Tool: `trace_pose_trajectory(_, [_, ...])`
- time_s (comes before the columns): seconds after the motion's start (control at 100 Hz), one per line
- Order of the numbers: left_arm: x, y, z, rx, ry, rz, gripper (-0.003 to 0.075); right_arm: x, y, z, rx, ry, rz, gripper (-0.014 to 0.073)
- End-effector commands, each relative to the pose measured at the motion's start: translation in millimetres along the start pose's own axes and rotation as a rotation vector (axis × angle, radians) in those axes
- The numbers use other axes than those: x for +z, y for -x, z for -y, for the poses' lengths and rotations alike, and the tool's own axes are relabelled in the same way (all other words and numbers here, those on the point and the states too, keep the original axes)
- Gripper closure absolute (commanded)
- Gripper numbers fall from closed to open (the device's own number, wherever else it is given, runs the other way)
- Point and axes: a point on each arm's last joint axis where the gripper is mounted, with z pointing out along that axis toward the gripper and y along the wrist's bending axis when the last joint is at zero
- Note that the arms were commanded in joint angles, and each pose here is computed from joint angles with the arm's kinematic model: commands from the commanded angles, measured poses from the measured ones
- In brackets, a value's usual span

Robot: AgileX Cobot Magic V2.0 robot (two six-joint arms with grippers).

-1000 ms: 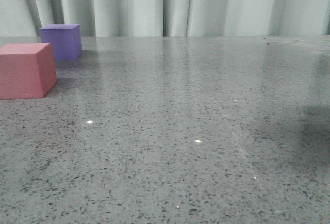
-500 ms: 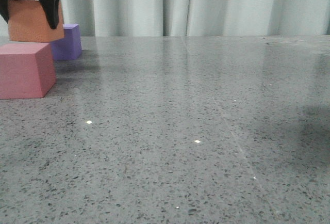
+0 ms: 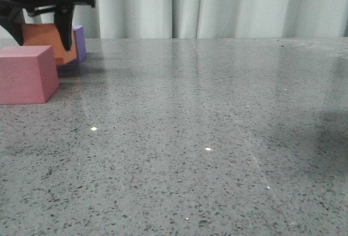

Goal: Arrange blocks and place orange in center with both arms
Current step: 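Lift the orange cube and carry it toward the purple cube, then lower the orange cube between the purple and pink cubes, release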

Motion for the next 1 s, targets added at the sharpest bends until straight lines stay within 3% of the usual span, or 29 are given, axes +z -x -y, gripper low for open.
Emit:
trace_pose_trajectory(0.0, [-17.9, 9.2, 0.0, -0.03, -0.04, 0.077, 0.0512, -7.8, 13.9, -3.2, -0.014, 0.028, 0.107, 0.0026])
trace_pose_trajectory(0.42, [-12.6, 8.7, 0.9, -0.026, -0.033, 0.068, 0.0502, -7.8, 13.9, -3.2, -0.014, 0.028, 0.107, 0.0026])
trace_pose_trajectory(0.7, [-12.7, 9.0, 0.6, -0.021, -0.029, 0.071, 0.03, -7.8, 13.8, -3.2, -0.014, 0.028, 0.106, 0.0026])
trace_pose_trajectory(0.99, [-13.1, 9.8, 0.8, 0.0, -0.03, 0.078, 0.0219, -7.8, 13.9, -3.2, -0.014, 0.028, 0.107, 0.0026])
